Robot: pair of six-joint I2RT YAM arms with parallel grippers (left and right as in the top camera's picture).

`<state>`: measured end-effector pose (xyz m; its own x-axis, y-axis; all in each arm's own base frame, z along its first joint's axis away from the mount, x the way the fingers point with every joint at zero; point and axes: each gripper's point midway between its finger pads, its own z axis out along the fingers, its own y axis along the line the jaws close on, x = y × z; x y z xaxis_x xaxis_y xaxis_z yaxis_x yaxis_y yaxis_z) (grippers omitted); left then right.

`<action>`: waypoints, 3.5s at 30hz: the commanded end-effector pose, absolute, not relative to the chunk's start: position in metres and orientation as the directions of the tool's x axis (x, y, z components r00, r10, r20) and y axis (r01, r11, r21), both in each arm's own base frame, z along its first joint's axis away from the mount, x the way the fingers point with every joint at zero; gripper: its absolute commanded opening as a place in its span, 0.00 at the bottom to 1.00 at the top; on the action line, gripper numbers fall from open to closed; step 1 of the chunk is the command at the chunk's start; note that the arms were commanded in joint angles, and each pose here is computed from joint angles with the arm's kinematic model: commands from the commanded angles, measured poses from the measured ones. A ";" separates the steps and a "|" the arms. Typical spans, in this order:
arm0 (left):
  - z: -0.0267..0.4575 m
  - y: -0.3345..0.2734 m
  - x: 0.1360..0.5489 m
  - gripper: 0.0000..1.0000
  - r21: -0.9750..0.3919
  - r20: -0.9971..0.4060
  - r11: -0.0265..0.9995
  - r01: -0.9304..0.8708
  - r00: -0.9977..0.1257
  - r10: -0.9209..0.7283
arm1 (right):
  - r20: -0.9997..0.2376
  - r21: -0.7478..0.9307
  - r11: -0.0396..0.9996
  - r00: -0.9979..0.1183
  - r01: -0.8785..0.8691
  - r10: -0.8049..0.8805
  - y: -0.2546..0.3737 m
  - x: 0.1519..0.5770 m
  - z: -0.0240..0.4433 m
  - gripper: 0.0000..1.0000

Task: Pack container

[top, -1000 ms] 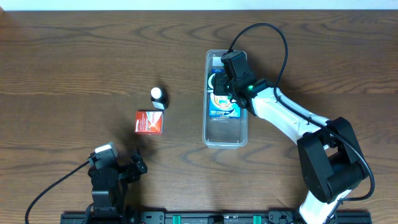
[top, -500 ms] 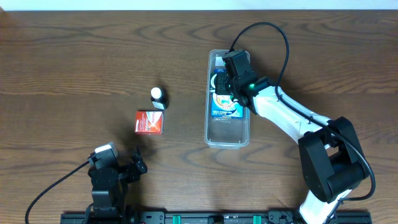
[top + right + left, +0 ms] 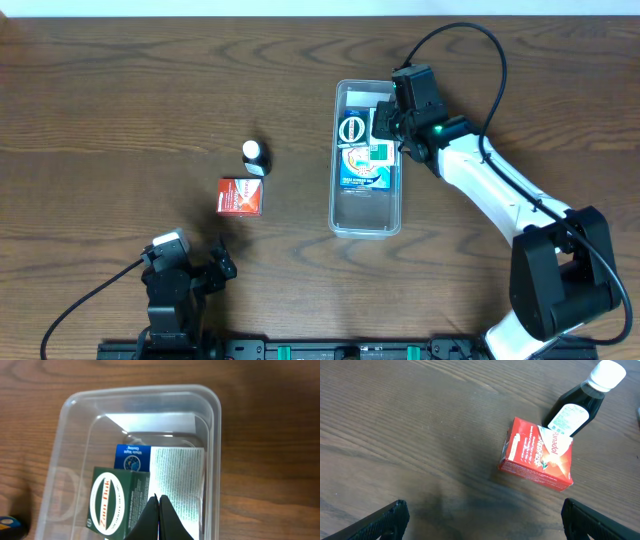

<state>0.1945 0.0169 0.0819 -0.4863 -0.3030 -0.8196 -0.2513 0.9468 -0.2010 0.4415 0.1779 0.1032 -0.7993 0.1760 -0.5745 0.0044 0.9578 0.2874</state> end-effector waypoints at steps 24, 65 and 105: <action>0.077 0.020 0.194 0.98 -0.184 -0.819 0.948 -0.261 -0.493 -0.295 | -0.521 0.348 0.932 -0.847 -0.097 0.106 0.226 0.433 0.065 0.01; 0.077 0.020 0.194 0.98 -0.184 -0.819 0.948 -0.261 -0.493 -0.295 | -0.683 0.344 0.936 -0.705 -0.079 0.192 0.147 0.406 0.219 0.56; 0.215 0.011 0.252 0.98 -0.086 -0.722 0.977 -0.197 -0.663 -0.198 | -0.512 0.297 0.859 -0.689 0.418 0.513 -0.027 0.332 0.218 0.99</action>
